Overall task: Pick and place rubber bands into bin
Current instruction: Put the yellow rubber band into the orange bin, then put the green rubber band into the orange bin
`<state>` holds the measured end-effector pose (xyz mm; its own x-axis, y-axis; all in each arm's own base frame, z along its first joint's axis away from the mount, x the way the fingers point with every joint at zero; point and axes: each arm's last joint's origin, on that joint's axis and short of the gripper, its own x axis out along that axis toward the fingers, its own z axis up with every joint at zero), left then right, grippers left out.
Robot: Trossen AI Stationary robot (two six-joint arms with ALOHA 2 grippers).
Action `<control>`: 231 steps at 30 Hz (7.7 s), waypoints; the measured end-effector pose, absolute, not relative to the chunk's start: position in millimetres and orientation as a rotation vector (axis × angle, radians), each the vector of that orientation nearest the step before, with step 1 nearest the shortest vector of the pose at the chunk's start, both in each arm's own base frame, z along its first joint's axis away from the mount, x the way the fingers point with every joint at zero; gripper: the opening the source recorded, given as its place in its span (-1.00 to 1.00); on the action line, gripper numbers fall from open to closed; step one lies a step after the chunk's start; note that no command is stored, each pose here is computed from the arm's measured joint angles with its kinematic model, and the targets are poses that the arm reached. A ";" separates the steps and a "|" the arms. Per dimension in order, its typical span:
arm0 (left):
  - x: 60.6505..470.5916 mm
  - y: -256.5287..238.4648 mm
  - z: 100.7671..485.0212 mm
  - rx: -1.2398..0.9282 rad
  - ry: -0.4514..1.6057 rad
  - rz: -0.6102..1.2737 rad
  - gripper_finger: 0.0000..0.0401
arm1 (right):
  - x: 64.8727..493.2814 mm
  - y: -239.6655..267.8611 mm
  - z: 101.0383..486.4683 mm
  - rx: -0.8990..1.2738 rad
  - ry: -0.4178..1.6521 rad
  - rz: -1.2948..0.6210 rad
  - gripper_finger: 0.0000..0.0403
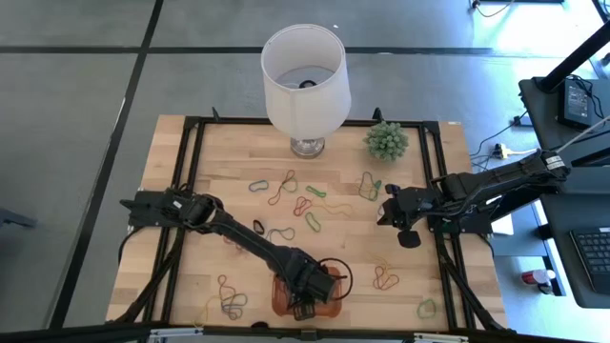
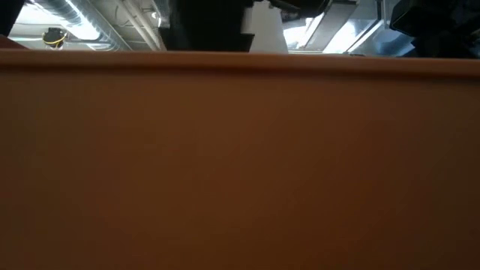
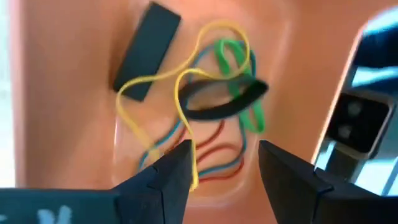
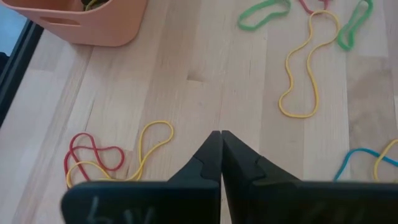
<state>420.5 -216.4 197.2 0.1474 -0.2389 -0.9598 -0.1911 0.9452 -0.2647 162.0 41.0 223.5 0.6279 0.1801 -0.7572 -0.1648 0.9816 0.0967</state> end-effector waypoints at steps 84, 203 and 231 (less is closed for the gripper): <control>145.8 -8.8 221.1 -0.107 0.722 0.076 -0.99 | 432.6 30.4 149.0 0.532 1.300 -0.406 -0.18; 133.7 -25.6 213.6 -0.180 0.718 -0.024 -0.99 | 388.2 280.6 276.4 0.744 0.830 -0.399 -1.00; 133.3 -25.6 213.2 -0.142 0.722 -0.042 -0.99 | 435.3 263.8 182.6 0.841 1.115 -0.450 -0.58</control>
<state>133.3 -25.6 213.2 0.7500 -0.0873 -0.6557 -0.0109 0.9895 -0.1442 435.3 263.8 182.6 0.3980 0.0848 -0.9134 0.6957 0.6211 0.3608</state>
